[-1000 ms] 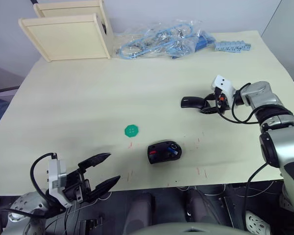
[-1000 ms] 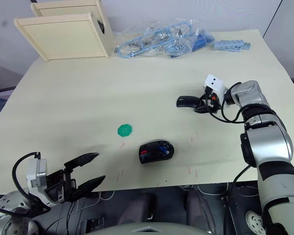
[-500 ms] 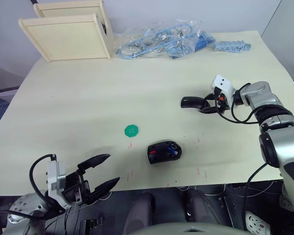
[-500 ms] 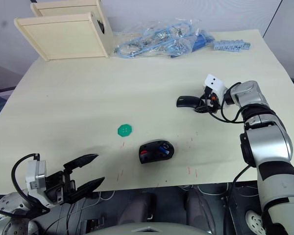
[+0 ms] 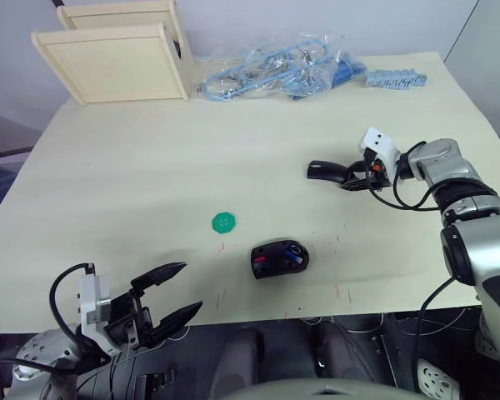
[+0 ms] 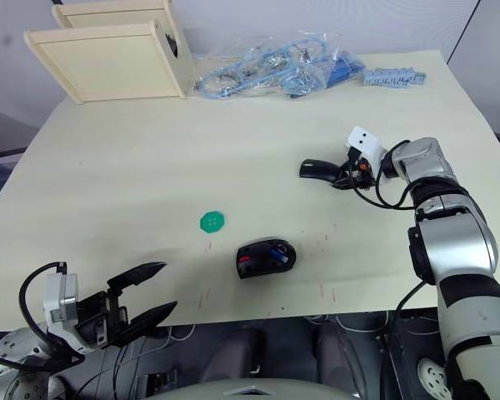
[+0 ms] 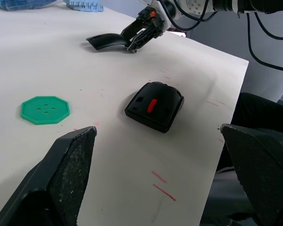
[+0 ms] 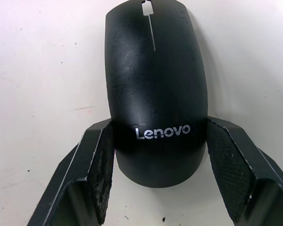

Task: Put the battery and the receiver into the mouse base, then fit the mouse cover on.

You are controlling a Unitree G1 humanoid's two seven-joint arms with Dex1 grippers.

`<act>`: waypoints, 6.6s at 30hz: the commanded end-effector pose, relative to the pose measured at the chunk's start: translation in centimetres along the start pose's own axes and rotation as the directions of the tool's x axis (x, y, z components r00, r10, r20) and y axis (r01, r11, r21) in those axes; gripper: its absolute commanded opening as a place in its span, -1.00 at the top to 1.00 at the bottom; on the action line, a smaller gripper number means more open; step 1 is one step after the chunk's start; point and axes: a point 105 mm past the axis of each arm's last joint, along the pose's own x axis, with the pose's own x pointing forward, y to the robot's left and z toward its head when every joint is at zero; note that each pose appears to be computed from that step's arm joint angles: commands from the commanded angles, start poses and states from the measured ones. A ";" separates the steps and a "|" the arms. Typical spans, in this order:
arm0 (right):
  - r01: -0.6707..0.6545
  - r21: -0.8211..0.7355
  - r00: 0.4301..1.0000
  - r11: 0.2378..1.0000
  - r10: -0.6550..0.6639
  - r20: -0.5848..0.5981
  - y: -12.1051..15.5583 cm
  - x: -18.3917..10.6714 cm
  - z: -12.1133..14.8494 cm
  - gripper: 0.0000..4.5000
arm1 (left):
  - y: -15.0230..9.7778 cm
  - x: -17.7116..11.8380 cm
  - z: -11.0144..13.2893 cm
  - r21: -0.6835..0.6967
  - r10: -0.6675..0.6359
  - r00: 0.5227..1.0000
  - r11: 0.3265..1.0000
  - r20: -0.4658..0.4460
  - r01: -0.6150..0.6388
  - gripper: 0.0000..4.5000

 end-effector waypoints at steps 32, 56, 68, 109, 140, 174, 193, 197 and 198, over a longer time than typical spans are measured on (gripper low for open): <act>-0.223 -0.330 0.974 0.917 0.196 -0.111 16.4 -5.9 6.8 -0.19 | 1.6 1.6 4.2 0.062 -0.241 0.968 0.968 -0.065 0.245 -1.00; -0.273 -0.381 0.953 0.883 0.195 -0.230 18.7 -3.2 6.4 -0.19 | 1.4 2.8 4.9 0.058 -0.302 0.950 0.950 -0.086 0.307 -1.00; -0.308 -0.386 0.944 0.870 0.228 -0.238 18.9 -1.9 6.2 -0.19 | 1.4 2.6 4.8 0.059 -0.288 0.953 0.954 -0.087 0.294 -1.00; -0.330 -0.367 0.933 0.870 0.241 -0.268 19.3 0.7 5.1 -0.19 | 1.4 1.5 4.1 0.058 -0.254 0.963 0.964 -0.088 0.260 -1.00; -0.340 -0.376 0.928 0.862 0.242 -0.283 19.9 1.1 4.7 -0.19 | 1.3 1.7 4.0 0.059 -0.251 0.964 0.965 -0.085 0.256 -1.00; -0.354 -0.388 0.923 0.851 0.250 -0.294 19.8 1.5 4.7 -0.19 | 1.2 2.0 3.8 0.060 -0.244 0.966 0.966 -0.086 0.250 -1.00; -0.359 -0.386 0.925 0.850 0.270 -0.267 20.2 1.5 5.4 -0.19 | 1.2 2.0 3.8 0.058 -0.242 0.967 0.967 -0.081 0.247 -1.00; -0.372 -0.383 0.921 0.846 0.286 -0.263 20.4 1.5 5.5 -0.19 | 1.2 2.0 3.8 0.057 -0.240 0.967 0.968 -0.080 0.245 -1.00; -0.375 -0.378 0.921 0.846 0.292 -0.259 20.5 1.5 5.6 -0.19 | 1.2 2.0 3.8 0.057 -0.240 0.968 0.968 -0.080 0.245 -1.00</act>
